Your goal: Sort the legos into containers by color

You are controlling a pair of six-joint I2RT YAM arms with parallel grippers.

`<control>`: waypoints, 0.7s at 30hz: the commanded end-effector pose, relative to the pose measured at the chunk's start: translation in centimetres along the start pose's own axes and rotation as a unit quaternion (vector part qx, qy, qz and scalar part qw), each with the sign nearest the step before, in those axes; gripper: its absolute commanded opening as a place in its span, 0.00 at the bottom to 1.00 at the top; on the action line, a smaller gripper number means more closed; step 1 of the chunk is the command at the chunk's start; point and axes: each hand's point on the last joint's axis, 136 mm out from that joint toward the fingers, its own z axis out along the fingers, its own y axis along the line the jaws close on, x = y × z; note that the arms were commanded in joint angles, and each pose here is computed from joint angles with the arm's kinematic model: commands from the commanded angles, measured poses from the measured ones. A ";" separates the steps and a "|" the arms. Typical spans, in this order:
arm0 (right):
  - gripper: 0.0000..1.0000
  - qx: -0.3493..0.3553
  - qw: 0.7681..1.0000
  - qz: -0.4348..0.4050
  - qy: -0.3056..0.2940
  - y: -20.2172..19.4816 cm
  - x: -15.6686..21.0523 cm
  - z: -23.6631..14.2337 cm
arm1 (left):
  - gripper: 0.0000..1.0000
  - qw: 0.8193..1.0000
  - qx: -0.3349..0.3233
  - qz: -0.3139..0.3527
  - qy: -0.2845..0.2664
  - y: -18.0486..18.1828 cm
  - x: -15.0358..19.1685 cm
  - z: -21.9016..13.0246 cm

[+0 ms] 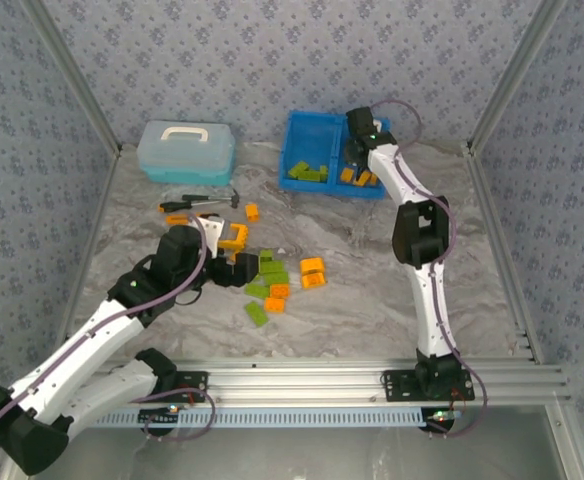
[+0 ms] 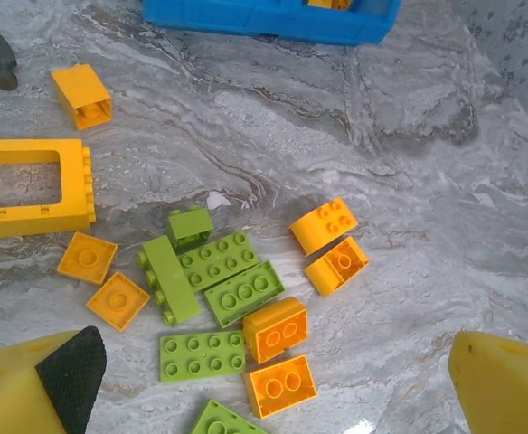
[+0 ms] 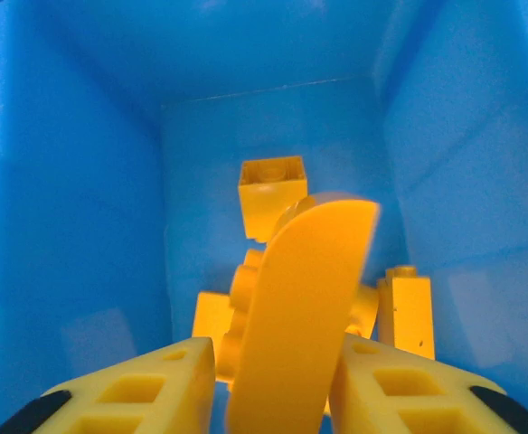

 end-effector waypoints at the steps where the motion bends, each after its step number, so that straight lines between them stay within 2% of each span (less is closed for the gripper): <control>1: 0.52 -0.014 1.000 -0.014 0.002 0.5 -1.5 -2.5 | 0.99 1.000 0.011 -0.006 0.001 -0.7 -0.2 -0.8; 4: 0.56 -0.012 1.000 -0.015 0.004 0.2 -1.7 -4.4 | 0.99 1.000 0.017 -0.003 -0.003 -1.0 -0.4 -0.8; 8: 0.55 -0.024 0.999 -0.043 0.009 0.3 0.2 -7.5 | 0.99 0.999 0.027 0.007 -0.019 -1.4 -1.1 -0.6; 13: 0.60 -0.049 0.995 -0.082 0.026 -0.4 6.7 -12.7 | 0.99 0.999 0.020 0.026 -0.010 -1.1 -0.9 -0.2; 16: 0.69 -0.074 0.989 -0.116 0.045 -0.2 11.8 -16.1 | 0.99 0.999 0.019 0.035 -0.004 -1.1 -0.6 -0.1; 21: 0.87 -0.106 0.976 -0.159 0.106 1.0 20.2 -19.3 | 0.99 0.998 0.031 0.043 -0.018 -1.5 -1.0 0.0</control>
